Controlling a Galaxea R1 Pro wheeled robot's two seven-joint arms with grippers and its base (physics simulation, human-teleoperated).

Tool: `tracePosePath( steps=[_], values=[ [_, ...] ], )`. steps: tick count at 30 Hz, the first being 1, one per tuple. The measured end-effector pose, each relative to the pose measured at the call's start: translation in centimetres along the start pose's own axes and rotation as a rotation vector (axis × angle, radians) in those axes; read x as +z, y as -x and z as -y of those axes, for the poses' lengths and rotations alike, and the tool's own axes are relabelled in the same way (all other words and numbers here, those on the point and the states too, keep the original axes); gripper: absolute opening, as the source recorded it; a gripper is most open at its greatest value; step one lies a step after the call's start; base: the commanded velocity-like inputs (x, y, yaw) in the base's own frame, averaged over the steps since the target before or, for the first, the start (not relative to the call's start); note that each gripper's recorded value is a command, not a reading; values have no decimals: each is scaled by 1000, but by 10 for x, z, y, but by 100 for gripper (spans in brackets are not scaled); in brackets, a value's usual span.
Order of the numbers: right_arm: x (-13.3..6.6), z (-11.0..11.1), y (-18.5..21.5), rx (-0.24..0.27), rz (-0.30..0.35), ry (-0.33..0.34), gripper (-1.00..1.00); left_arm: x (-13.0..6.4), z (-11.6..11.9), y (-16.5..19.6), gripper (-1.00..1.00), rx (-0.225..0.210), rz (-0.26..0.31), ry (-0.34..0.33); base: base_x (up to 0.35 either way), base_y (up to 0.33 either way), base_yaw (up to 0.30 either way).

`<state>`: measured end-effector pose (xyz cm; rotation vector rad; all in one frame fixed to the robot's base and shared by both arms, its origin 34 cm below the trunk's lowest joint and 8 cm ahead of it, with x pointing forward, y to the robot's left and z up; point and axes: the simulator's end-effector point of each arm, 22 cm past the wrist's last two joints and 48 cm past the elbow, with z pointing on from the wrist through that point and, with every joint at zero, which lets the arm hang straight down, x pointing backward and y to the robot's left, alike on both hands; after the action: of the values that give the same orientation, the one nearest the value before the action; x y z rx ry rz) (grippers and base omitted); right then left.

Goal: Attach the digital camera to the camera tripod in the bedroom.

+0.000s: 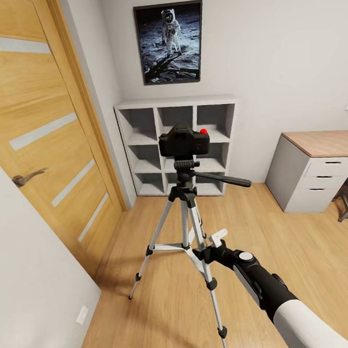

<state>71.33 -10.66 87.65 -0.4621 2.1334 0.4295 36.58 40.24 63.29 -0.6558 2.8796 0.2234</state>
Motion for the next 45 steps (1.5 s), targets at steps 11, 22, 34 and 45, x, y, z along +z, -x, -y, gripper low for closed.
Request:
tracePosePath(
  steps=[11,22,34,45],
  values=[
    [0,1,0,3,1,-3,100,0,14,-7,100,0,-9,-18,0,0,0],
    [-1,2,0,3,1,-3,100,0,27,-13,100,4,-18,-34,0,0,0],
    [-1,2,0,6,1,1,100,-1,44,-21,100,6,-29,-56,0,0,0],
    [-1,2,-3,13,-13,4,100,-1,48,-23,100,4,-31,-60,0,0,0]
  ],
)
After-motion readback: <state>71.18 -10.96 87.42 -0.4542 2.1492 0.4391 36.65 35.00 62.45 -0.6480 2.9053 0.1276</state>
